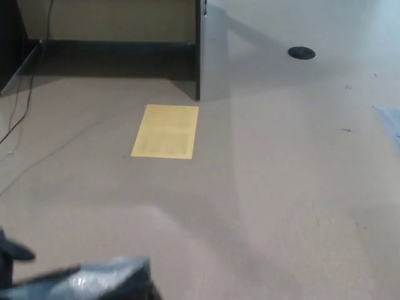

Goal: A person is holding a plastic bag and the robot extends its left hand to grab the bag by hooking its thumb into the holes at the top and brings its hand down by its side. Then it extends its arm again to hand the plastic bag back to the person.

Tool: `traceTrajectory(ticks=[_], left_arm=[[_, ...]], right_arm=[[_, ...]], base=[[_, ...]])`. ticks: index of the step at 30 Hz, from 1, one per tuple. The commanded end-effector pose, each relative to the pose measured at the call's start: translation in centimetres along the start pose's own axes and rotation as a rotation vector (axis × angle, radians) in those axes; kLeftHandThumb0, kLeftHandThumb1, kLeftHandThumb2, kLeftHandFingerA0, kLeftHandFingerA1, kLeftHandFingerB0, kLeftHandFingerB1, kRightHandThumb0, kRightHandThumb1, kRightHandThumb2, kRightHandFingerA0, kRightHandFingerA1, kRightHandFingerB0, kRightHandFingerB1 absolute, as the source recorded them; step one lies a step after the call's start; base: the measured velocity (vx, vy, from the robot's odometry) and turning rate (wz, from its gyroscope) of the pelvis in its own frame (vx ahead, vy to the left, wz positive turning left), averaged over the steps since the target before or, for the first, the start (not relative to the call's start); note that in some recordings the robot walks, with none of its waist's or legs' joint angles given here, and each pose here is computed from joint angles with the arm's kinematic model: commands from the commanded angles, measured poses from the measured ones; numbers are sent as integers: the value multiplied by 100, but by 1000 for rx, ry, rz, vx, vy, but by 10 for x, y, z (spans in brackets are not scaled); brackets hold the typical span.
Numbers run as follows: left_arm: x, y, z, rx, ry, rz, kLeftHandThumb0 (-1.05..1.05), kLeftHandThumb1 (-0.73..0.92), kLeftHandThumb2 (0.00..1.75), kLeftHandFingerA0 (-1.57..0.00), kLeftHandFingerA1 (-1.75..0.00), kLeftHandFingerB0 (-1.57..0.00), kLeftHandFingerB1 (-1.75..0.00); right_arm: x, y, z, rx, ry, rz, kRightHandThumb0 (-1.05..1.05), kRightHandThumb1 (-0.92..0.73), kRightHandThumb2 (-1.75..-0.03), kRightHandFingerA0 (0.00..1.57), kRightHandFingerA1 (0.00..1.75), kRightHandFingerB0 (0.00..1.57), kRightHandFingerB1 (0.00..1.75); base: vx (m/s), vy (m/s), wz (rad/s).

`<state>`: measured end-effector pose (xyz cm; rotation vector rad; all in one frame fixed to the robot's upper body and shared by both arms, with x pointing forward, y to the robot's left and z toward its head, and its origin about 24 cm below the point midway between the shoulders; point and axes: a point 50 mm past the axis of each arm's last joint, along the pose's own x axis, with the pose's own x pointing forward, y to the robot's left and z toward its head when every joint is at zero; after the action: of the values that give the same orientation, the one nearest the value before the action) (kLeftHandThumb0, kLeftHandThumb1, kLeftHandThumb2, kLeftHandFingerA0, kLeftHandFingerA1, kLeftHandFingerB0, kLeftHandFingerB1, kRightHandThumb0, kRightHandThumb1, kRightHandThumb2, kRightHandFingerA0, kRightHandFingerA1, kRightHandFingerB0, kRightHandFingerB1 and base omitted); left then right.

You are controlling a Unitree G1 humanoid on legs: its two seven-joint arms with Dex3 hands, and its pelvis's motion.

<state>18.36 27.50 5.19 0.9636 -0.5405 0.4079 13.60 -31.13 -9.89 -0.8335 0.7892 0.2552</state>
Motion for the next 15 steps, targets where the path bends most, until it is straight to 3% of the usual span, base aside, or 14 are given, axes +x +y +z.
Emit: traceTrajectory(ticks=[1, 2, 4, 5, 6, 7, 8, 9, 10, 11, 12, 13, 14, 15], left_arm=[[-31, -5, -8, -18, 13, 8, 2, 62, 92, -91, -172, -75, -142], [-36, -8, -11, -11, 26, -8, 2, 64, 90, -88, -170, -76, -142], [-44, -12, -17, 10, 61, -49, 1, 64, 91, -85, -171, -73, -145], [-47, -12, -20, 23, 65, -62, 2, 63, 93, -89, -169, -76, -141], [-50, -13, -23, 32, 75, -77, 1, 61, 93, -91, -167, -81, -137], [-54, -13, -28, 47, 98, -101, 3, 55, 105, -118, -133, -88, -109], [-55, -14, -30, 55, 107, -106, 3, 55, 105, -118, -133, -88, -109], [-56, -14, -34, 69, 121, -113, 5, 54, 103, -118, -133, -88, -109], [-57, -14, -37, 79, 125, -120, 2, 63, 86, -91, -165, -82, -132], [-58, -15, -41, 95, 136, -122, 0, 69, 81, -88, -164, -80, -127], [-59, -15, -45, 113, 150, -121, 0, 69, 81, -88, -164, -80, -127], [-60, -15, -49, 132, 162, -130, 1, 69, 78, -88, -164, -79, -135], [-61, -16, -52, 140, 181, -144, -1, 70, 76, -87, -164, -79, -127], [-62, -15, -53, 141, 191, -151, 0, 71, 75, -89, -164, -80, -123]], right_arm=[[-1, -1, -2, -11, 6, -16, -33, -70, -61, 74, 51, 57, 42], [-1, -2, -2, -8, 8, -19, -40, -59, -81, 68, 61, 53, 53], [0, -4, -1, -6, 9, -25, -40, -59, -81, 66, 60, 52, 53], [1, -5, 0, -9, 4, -24, -33, -70, -60, 72, 49, 56, 41], [1, -5, 0, -6, 4, -25, -40, -59, -81, 66, 60, 53, 53], [1, -5, 0, 2, 7, -24, -40, -60, -81, 66, 60, 53, 53], [1, -5, 0, 6, 8, -23, -40, -60, -81, 66, 60, 53, 53], [2, -6, 1, 6, 5, -26, -34, -71, -60, 73, 50, 57, 42], [2, -7, 1, 4, 4, -27, -32, -71, -61, 74, 51, 57, 42], [2, -7, 2, 5, 3, -30, -39, -60, -81, 67, 61, 53, 53], [2, -8, 2, 9, 2, -33, -39, -60, -81, 67, 61, 53, 53], [2, -8, 1, 16, -2, -31, -39, -60, -80, 66, 60, 52, 53], [1, -7, 1, 16, 5, -30, -34, -71, -60, 70, 49, 56, 41], [2, -7, 1, 15, 7, -29, -34, -71, -60, 71, 49, 55, 41]], base=[[0, 0, 0], [0, 0, 0], [0, 0, 0], [0, 0, 0], [0, 0, 0], [0, 0, 0], [0, 0, 0], [0, 0, 0], [0, 0, 0], [0, 0, 0], [0, 0, 0], [0, 0, 0], [0, 0, 0], [0, 0, 0]])
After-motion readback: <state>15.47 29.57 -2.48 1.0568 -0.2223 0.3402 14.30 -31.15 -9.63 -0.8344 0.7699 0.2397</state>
